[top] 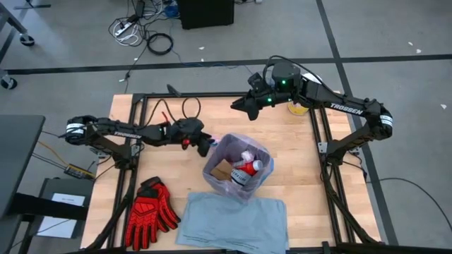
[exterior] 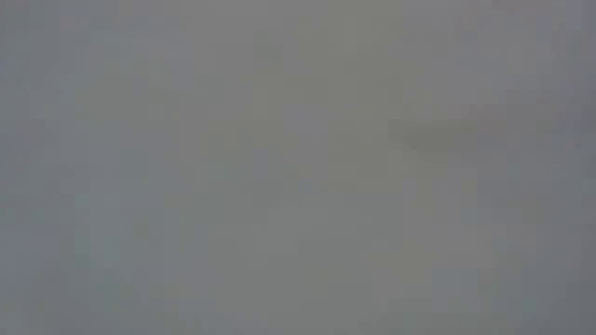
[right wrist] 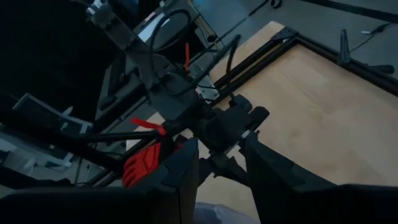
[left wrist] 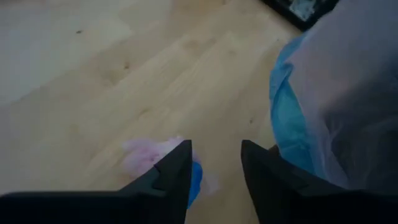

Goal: Place trash/remove bag and relplace
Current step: Put the pink plastic material into the trash bin

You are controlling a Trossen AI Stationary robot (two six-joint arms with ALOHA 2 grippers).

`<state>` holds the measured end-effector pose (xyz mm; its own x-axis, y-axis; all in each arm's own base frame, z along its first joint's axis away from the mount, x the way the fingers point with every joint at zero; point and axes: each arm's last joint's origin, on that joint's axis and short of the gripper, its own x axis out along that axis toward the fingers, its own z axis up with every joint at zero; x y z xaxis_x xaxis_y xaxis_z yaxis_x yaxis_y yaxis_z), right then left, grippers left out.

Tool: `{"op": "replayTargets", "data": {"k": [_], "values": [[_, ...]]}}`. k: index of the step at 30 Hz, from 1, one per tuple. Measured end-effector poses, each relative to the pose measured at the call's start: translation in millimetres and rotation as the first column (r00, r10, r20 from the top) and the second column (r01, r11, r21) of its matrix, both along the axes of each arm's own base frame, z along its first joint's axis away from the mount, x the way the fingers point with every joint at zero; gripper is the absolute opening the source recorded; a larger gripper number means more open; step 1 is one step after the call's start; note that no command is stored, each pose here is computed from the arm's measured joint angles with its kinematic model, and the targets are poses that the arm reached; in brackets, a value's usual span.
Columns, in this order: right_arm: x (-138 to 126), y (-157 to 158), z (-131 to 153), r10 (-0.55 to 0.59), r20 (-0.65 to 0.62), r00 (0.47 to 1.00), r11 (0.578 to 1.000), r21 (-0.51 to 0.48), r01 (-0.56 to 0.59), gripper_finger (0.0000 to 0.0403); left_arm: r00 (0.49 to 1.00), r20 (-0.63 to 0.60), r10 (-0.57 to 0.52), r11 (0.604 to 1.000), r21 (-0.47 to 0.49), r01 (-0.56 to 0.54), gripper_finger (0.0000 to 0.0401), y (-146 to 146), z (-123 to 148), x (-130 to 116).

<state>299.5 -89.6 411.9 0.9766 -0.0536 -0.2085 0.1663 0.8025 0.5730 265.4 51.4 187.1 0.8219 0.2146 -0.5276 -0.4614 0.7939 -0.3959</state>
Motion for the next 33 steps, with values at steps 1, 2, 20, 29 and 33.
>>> {"op": "replayTargets", "data": {"k": [1,2,20,29,33], "values": [[-0.2,-0.8,0.0,-0.008,0.000,1.000,1.000,0.004,0.008,0.0122,1.000,-0.002,-0.007,1.000,0.009,0.007,0.0160,2.3,0.1,-0.4],[-0.8,-2.8,0.0,-0.018,0.000,1.000,1.000,0.010,0.018,0.0122,1.000,-0.002,-0.013,1.000,0.012,0.013,0.0169,4.2,0.3,-0.7],[-7.8,-27.1,5.2,-0.178,0.056,0.982,0.982,0.076,0.173,0.0122,0.958,-0.181,-0.221,0.945,0.203,0.257,0.0283,19.6,-54.8,19.2],[-8.3,-28.8,5.1,-0.202,0.052,0.978,0.979,0.020,0.202,0.0121,0.960,-0.250,-0.130,0.973,0.155,0.172,0.0168,33.9,-88.7,22.1],[-8.5,-29.3,5.1,-0.208,0.051,0.977,0.978,0.009,0.208,0.0114,0.963,-0.244,-0.112,0.976,0.154,0.153,0.0062,37.2,-86.1,20.2]]}}
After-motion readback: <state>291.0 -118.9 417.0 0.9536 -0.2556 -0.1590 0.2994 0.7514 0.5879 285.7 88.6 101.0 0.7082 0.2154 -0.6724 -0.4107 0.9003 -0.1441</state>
